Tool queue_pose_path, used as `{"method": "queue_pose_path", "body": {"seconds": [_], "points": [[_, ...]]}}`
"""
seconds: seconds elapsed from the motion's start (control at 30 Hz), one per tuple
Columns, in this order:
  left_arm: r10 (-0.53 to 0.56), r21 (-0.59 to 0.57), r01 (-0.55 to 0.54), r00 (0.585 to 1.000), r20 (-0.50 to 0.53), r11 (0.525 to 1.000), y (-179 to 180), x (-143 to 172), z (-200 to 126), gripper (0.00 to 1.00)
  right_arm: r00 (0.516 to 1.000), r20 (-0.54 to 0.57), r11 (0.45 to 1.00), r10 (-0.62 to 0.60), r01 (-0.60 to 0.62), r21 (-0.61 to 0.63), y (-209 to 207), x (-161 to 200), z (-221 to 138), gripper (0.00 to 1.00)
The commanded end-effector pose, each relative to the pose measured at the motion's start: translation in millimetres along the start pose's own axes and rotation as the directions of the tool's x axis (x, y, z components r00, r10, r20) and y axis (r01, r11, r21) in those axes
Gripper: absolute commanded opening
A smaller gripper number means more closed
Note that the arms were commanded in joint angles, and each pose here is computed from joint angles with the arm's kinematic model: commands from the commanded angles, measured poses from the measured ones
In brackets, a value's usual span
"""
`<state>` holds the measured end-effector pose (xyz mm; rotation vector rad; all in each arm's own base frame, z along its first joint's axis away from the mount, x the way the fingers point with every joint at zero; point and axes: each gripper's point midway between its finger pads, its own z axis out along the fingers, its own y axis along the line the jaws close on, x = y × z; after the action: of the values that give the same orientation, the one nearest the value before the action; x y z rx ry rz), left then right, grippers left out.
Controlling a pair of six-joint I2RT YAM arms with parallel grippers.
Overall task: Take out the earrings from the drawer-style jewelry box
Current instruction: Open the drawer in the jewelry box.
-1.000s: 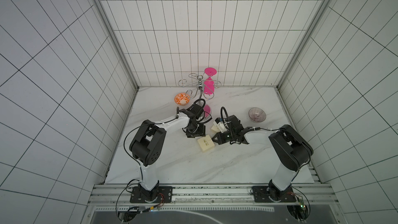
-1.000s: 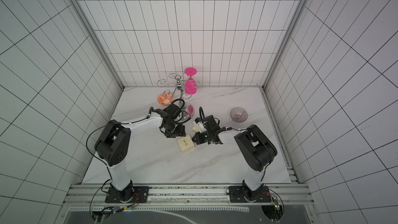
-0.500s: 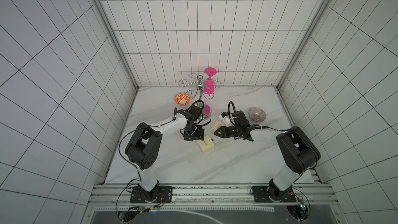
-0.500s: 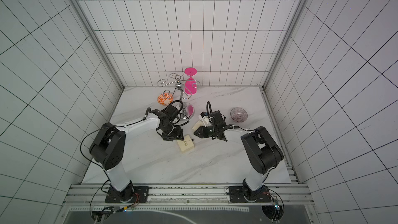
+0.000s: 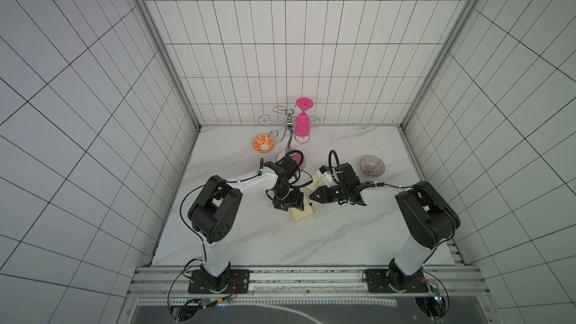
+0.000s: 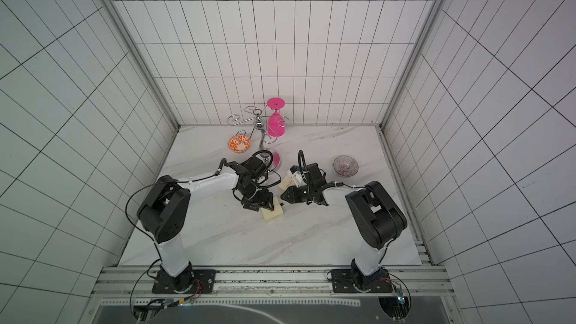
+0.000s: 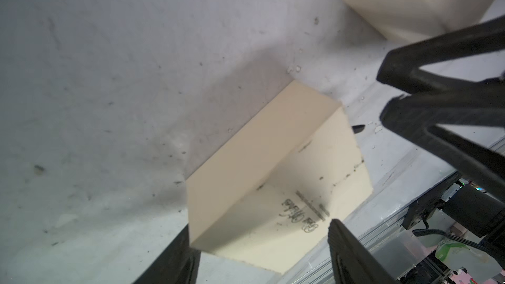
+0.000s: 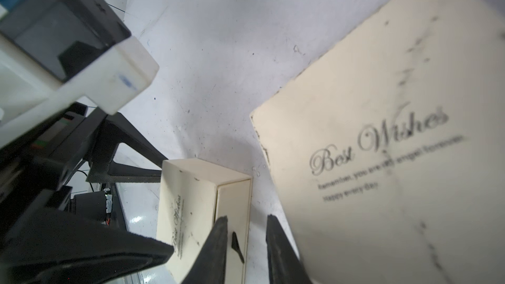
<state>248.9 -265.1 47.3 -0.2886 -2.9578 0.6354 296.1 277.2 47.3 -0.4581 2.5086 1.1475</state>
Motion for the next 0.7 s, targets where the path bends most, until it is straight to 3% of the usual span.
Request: {"method": "queue_pose_path", "body": {"seconds": [0.0, 0.67], "points": [[0.006, 0.003, -0.006, 0.998, 0.056, 1.000, -7.7, -18.2, -10.0, 0.72, 0.998, -0.053, 1.000, 0.022, -0.022, 0.000, -4.2, 19.3, 3.5, 0.28], [0.002, -0.002, -0.002, 0.999, 0.048, 1.000, -7.9, -22.9, -5.5, 0.72, 0.996, -0.086, 0.999, 0.022, -0.026, -0.040, -1.1, 40.7, -0.4, 0.26]]}}
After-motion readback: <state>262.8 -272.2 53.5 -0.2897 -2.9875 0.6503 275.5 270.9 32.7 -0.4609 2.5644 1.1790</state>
